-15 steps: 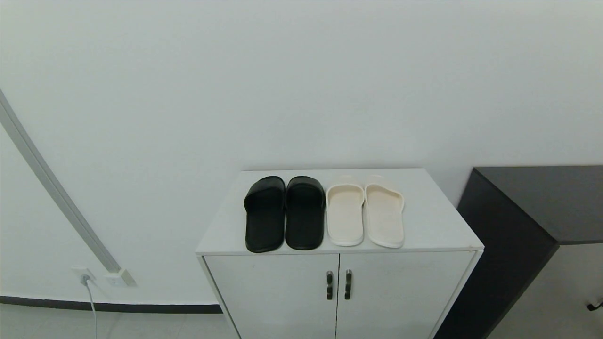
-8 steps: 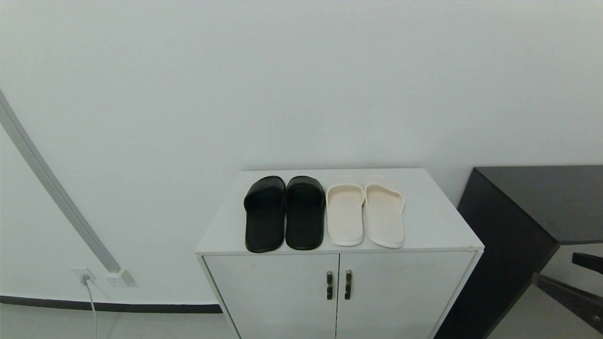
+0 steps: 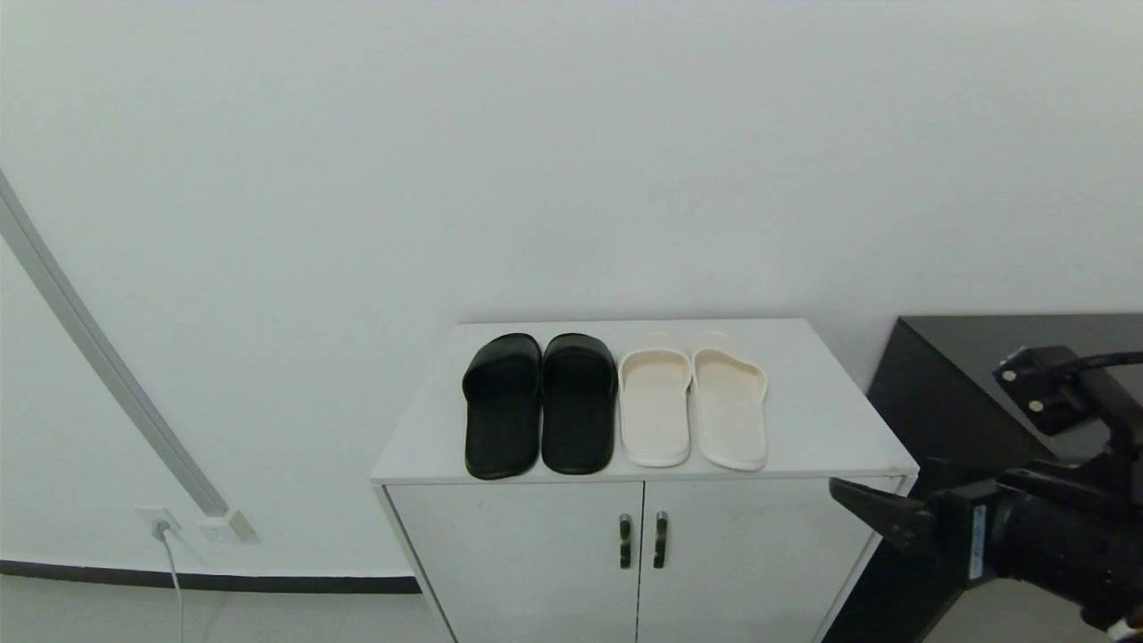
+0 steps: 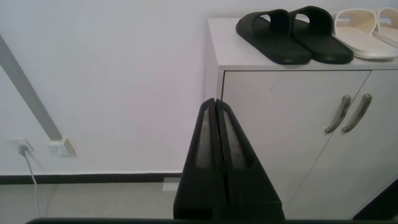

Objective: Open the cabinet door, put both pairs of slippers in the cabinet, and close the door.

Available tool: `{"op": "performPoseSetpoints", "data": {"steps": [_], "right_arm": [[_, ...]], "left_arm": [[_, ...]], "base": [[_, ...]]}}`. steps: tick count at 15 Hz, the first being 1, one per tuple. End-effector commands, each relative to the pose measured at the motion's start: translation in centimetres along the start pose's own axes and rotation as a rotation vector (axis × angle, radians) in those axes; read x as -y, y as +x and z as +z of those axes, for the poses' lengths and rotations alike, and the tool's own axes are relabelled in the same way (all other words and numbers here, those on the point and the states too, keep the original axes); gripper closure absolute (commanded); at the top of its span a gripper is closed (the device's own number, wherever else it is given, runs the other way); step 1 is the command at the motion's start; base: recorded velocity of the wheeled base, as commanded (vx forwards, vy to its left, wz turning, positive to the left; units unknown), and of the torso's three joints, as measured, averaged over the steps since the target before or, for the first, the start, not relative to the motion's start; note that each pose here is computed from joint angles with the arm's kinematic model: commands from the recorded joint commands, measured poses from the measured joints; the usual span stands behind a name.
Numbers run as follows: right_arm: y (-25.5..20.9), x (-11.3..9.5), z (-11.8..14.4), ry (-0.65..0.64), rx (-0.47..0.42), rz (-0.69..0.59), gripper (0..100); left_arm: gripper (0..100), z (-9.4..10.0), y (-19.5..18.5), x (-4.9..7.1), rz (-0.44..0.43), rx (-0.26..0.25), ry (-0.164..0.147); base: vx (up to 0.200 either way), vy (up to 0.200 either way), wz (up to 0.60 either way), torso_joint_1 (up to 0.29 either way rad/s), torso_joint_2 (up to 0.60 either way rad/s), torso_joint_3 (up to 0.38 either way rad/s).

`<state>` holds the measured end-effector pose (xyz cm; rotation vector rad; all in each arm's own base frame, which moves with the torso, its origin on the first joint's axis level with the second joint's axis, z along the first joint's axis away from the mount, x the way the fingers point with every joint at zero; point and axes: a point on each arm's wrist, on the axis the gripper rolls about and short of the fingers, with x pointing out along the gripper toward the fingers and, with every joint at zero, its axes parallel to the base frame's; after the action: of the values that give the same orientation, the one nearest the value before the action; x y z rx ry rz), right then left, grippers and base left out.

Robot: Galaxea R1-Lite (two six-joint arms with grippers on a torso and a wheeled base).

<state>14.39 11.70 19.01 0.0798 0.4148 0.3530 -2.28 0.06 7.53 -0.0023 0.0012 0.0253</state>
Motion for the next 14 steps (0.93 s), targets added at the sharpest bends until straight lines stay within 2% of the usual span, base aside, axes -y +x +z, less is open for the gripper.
{"op": "performPoseSetpoints", "data": {"steps": [1, 4, 6, 10, 14], "right_arm": [[3.1, -2.7, 0.3, -0.006, -0.028, -0.014, 0], [4.5, -5.4, 0.5, 0.031, -0.007, -0.007, 0], [5.8, -6.3, 1.0, 0.029, -0.004, -0.019, 0], [10.6, -8.8, 1.5, 0.015, 0.025, -0.135, 0], [16.1, -9.5, 2.2, 0.036, 0.056, -0.233, 0]], "left_arm": [[100, 0.0, 0.0, 0.0, 0.001, 0.000, 0.001], [100, 0.0, 0.0, 0.0, 0.001, 0.000, -0.001], [100, 0.0, 0.0, 0.0, 0.001, 0.000, -0.001], [100, 0.0, 0.0, 0.0, 0.001, 0.000, 0.001], [100, 0.0, 0.0, 0.0, 0.001, 0.000, 0.001]], "base": [[0.000, 0.000, 0.00, 0.000, 0.00, 0.000], [0.000, 0.000, 0.00, 0.000, 0.00, 0.000], [0.000, 0.000, 0.00, 0.000, 0.00, 0.000], [0.000, 0.000, 0.00, 0.000, 0.00, 0.000], [0.000, 0.000, 0.00, 0.000, 0.00, 0.000]]}}
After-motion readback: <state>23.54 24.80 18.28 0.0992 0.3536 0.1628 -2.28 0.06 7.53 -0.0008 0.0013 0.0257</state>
